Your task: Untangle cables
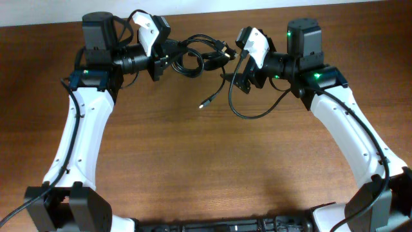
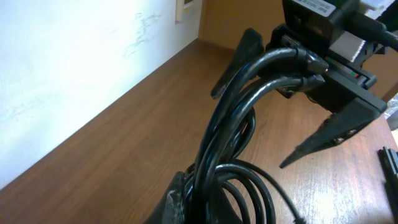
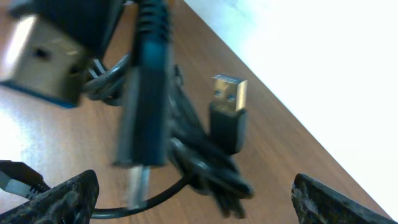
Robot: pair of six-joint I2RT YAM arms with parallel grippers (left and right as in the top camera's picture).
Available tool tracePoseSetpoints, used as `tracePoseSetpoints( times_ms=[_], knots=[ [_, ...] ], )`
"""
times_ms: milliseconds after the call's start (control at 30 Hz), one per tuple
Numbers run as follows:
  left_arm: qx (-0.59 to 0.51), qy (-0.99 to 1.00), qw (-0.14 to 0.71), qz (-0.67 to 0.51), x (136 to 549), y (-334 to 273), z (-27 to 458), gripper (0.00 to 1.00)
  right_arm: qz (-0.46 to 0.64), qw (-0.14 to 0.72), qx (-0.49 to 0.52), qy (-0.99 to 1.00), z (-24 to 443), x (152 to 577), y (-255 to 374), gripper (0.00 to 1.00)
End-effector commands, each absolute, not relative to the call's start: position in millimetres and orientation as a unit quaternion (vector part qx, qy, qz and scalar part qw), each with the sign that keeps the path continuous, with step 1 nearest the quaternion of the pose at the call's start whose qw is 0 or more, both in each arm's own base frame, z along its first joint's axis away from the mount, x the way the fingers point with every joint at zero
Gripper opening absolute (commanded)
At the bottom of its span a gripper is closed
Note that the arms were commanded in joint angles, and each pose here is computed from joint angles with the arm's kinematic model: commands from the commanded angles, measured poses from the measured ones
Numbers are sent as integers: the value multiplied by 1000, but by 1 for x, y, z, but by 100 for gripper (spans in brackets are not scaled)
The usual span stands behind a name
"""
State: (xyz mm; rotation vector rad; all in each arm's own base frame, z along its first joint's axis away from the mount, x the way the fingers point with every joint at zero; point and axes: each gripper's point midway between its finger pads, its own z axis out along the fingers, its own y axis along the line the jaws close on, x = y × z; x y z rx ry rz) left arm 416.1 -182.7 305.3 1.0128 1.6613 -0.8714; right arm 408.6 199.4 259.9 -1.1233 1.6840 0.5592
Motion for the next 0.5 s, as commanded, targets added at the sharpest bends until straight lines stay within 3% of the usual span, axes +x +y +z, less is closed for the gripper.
tracePoseSetpoints(
  times_ms=[0, 67, 100, 233, 467],
  knots=[
    [458, 629, 496, -387, 402, -190, 321, 0, 208, 517, -466, 687, 277, 411, 197, 98],
    [478, 602, 500, -400, 393, -193, 326, 0, 213, 515, -468, 686, 276, 409, 198, 88],
    [479, 600, 500, -401, 393, -194, 327, 0, 220, 515, -471, 682, 277, 407, 200, 76],
    [486, 584, 499, -418, 386, -196, 331, 0, 238, 514, -477, 672, 280, 401, 205, 4],
    [474, 605, 505, -393, 397, -188, 326, 0, 245, 496, -472, 687, 272, 398, 203, 4]
  ],
)
